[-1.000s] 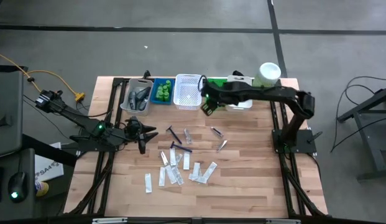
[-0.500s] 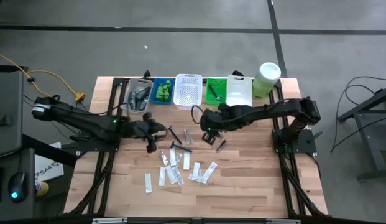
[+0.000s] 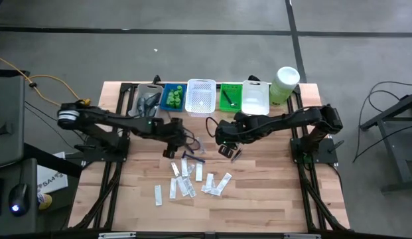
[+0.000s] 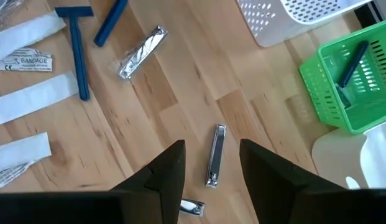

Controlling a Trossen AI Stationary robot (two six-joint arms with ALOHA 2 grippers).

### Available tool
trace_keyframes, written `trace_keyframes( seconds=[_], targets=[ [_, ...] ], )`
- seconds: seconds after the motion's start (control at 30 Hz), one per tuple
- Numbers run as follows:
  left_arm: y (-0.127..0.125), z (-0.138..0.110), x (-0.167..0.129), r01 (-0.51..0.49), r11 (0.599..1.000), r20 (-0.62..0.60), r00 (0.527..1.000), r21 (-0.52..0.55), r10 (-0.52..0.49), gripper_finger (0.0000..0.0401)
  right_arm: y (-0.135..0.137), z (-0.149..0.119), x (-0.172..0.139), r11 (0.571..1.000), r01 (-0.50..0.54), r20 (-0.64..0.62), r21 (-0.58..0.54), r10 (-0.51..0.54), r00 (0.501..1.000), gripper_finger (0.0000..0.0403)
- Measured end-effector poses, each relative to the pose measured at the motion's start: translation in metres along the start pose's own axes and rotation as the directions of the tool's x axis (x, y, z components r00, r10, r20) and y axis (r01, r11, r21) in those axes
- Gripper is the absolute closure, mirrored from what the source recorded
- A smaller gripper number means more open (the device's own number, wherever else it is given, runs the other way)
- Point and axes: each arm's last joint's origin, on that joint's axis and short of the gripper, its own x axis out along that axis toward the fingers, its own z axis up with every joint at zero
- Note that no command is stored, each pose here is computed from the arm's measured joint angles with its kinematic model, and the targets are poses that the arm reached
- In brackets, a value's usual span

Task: Pick & Place Travel size toiletries
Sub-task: Put the top razor into the green bin

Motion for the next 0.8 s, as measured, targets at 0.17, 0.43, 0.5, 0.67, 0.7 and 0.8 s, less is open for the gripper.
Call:
trace_keyframes(
  seconds=[0.17,0.43,0.5,0.67,0.7,0.8],
  targets=[
    [0.011,0.004,0.017,0.060,0.996,-0.100,0.994,0.072,-0.053,0.0193,-0.001,-0.001,0.000,1.000,0.008,-0.015,-0.017,-0.008,1.000,0.0257],
    [0.020,0.005,0.034,0.167,0.979,-0.146,0.978,0.120,-0.149,0.0210,-0.001,-0.002,0.000,0.999,0.010,-0.020,-0.038,-0.010,1.000,0.0257],
    [0.019,0.004,0.037,0.174,0.973,-0.162,0.976,0.151,-0.149,0.0213,-0.001,-0.002,0.000,0.999,0.011,-0.022,-0.039,-0.012,1.000,0.0257],
    [0.018,0.001,0.045,0.178,0.965,-0.193,0.971,0.192,-0.141,0.0215,-0.002,-0.003,0.000,0.999,0.013,-0.027,-0.042,-0.014,1.000,0.0257],
    [0.018,0.001,0.046,0.180,0.964,-0.197,0.970,0.196,-0.141,0.0215,-0.002,-0.003,0.000,0.999,0.015,-0.030,-0.043,-0.016,0.999,0.0257],
    [0.019,0.000,0.047,0.182,0.964,-0.199,0.970,0.196,-0.143,0.0215,-0.002,-0.004,0.000,0.999,0.014,-0.038,-0.045,-0.016,0.999,0.0257]
  ],
)
